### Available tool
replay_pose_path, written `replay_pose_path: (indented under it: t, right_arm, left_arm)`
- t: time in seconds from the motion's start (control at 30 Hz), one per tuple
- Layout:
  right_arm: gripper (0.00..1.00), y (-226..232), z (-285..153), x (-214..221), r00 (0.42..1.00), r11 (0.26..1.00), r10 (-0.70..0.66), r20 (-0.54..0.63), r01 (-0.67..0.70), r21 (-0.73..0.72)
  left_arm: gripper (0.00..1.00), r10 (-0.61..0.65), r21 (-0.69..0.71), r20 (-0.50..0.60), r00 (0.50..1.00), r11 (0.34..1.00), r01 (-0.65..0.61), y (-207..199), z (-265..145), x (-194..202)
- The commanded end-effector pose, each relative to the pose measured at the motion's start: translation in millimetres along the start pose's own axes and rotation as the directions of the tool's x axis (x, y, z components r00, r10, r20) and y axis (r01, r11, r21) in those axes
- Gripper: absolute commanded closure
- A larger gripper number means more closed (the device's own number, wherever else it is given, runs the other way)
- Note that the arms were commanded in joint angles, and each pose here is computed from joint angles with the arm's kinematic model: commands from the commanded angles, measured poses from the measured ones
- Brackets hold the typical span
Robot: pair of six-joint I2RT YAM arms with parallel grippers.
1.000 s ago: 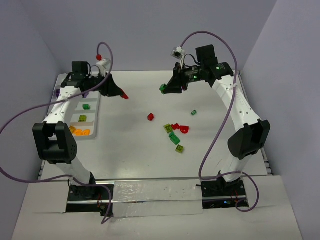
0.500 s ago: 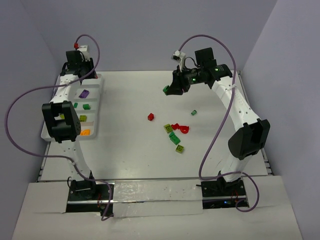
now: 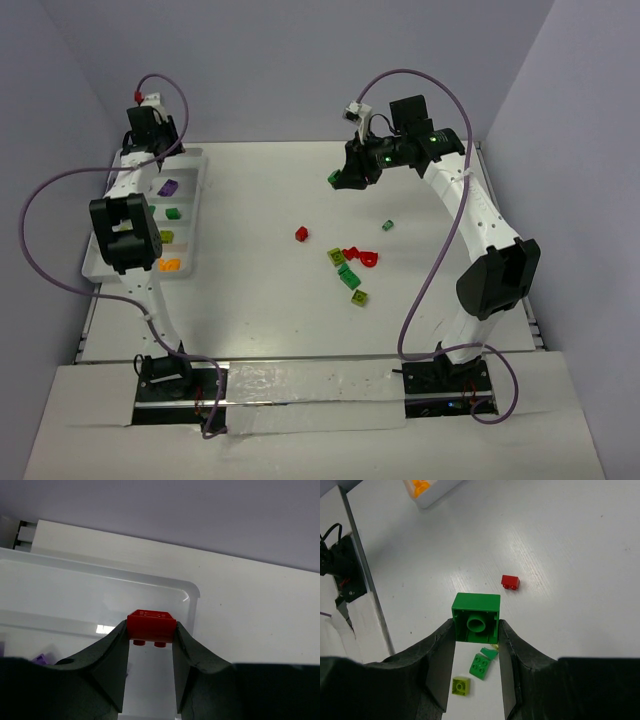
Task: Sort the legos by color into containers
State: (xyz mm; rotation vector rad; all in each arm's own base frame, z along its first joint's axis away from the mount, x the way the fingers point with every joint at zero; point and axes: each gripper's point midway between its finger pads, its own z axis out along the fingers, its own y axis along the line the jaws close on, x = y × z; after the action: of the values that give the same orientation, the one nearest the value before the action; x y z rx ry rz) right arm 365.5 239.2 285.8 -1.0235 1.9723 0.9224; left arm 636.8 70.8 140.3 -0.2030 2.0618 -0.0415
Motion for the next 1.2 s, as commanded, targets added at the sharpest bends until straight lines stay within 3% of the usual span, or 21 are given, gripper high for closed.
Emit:
replay_pose_path:
  t: [0.0, 0.33, 0.57, 0.6, 0.63, 0.7, 0.83, 0.87, 0.97, 1.03, 1.13, 1.17]
  right_arm:
    - [1.0, 4.5, -11.3, -8.1, 0.999, 0.999, -0.036, 0.021, 0.035, 0.024]
    - [1.0, -0.7, -6.7, -5.1, 1.0, 0.999, -0.029, 0.008, 0.029, 0.028]
    - [1.0, -2.2, -2.1, -3.7, 1.0, 0.999, -0.028, 0.0, 0.028, 0.026]
    - [1.0, -2.3, -1.9, -4.0, 1.0, 0.999, -0.027, 0.001, 0.027, 0.026]
    - [1.0, -1.7, -1.6, -4.4, 1.0, 0.999, -0.03, 0.001, 0.03, 0.026]
    - [1.0, -1.4, -0.9, -4.5, 0.999, 0.999, -0.033, 0.0, 0.033, 0.025]
    - [1.0, 1.4, 0.1, -7.8, 0.999, 0.999, -0.038, 0.009, 0.038, 0.021]
    - [1.0, 4.0, 0.1, -9.9, 0.999, 0.999, -0.045, 0.016, 0.045, 0.016]
    - [1.0, 11.4, 1.7, -12.4, 0.998, 0.999, -0.046, 0.032, 0.046, -0.013]
    - [1.0, 18.2, 4.6, -14.6, 0.998, 0.998, -0.042, 0.046, 0.045, -0.05]
    - [1.0, 29.9, 12.9, -18.0, 0.998, 0.992, -0.038, 0.057, 0.044, -0.12]
    - [1.0, 35.7, 15.4, -20.5, 0.997, 0.987, -0.037, 0.063, 0.046, -0.152]
  left_arm:
    - [0.88, -0.009, 0.034, 0.101, 0.995, 0.999, 0.005, -10.7, 6.6, -31.6]
    - [0.72, 0.001, 0.029, 0.078, 0.997, 1.0, -0.003, -7.1, 24.8, -14.3]
    - [0.32, 0.001, 0.024, 0.068, 0.998, 1.0, -0.002, -5.5, 31.8, -8.9]
    - [0.31, 0.0, 0.024, 0.068, 0.998, 1.0, -0.002, -5.5, 31.8, -8.9]
    - [0.23, 0.002, 0.027, 0.071, 0.997, 1.0, -0.004, -5.8, 28.9, -12.5]
    - [0.16, 0.005, 0.035, 0.082, 0.997, 0.999, -0.008, -8.0, 23.1, -21.0]
    - [0.14, 0.017, 0.105, 0.101, 0.995, 0.994, -0.028, -23.0, -0.7, -47.7]
    - [0.17, 0.034, 0.194, 0.125, 0.992, 0.979, -0.058, -38.2, -19.4, -64.0]
    - [0.22, 0.103, 0.474, 0.164, 0.981, 0.864, -0.17, -84.7, -87.9, -85.0]
    - [0.23, 0.099, 0.722, 0.164, 0.981, 0.666, -0.188, -131.8, -150.0, -78.1]
    - [0.23, 0.08, 0.923, 0.088, 0.993, 0.369, -0.111, -179.5, -234.3, -54.9]
    - [0.23, 0.085, 0.949, 0.062, 0.994, 0.305, -0.085, -192.9, -255.2, -46.1]
